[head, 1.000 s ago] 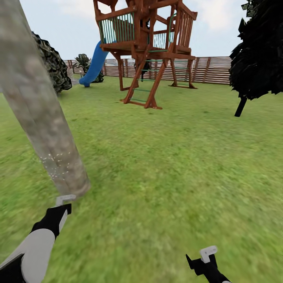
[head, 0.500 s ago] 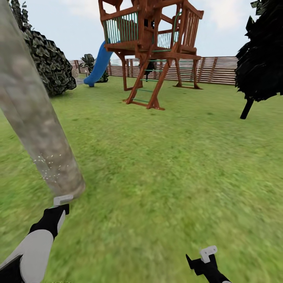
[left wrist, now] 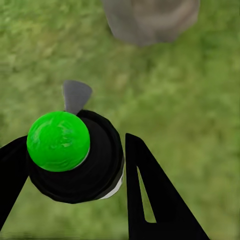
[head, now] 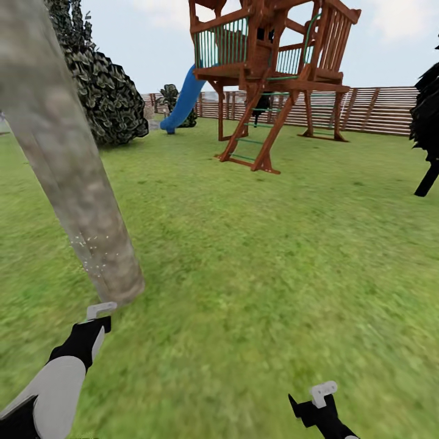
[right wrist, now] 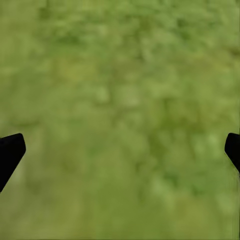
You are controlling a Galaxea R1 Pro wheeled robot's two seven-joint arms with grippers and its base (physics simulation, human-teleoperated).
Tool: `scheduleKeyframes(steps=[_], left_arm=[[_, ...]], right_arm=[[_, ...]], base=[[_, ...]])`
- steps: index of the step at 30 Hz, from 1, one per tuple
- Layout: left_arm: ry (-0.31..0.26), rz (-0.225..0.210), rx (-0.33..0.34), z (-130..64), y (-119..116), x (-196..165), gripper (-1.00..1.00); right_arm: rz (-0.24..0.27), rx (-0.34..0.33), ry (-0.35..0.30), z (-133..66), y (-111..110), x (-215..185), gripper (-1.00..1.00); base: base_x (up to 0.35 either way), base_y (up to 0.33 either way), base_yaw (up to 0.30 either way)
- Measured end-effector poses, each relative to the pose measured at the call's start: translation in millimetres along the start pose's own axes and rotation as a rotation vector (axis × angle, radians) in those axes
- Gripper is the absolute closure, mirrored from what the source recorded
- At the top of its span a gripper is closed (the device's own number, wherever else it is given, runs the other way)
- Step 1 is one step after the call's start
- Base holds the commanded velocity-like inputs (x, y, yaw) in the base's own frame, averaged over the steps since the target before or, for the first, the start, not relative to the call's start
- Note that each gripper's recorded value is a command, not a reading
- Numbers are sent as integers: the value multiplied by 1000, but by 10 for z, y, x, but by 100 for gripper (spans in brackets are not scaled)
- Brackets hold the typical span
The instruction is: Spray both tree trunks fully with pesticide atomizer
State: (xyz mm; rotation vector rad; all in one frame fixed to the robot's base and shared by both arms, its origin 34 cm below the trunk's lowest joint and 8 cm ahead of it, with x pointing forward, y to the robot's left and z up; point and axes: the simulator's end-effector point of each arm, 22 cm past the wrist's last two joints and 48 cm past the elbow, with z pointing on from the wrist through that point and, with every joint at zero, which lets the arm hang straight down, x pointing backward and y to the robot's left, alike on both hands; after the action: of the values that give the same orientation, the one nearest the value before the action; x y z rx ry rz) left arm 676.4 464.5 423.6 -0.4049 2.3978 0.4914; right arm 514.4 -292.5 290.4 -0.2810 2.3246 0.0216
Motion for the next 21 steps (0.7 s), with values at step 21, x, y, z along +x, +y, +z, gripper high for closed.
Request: scheduleKeyframes(steps=[21], left_arm=[[2, -1, -1, 2, -2, 11, 100]], right_arm=[[0, 1, 1, -2, -4, 7, -100]], base=[[152, -234, 108]])
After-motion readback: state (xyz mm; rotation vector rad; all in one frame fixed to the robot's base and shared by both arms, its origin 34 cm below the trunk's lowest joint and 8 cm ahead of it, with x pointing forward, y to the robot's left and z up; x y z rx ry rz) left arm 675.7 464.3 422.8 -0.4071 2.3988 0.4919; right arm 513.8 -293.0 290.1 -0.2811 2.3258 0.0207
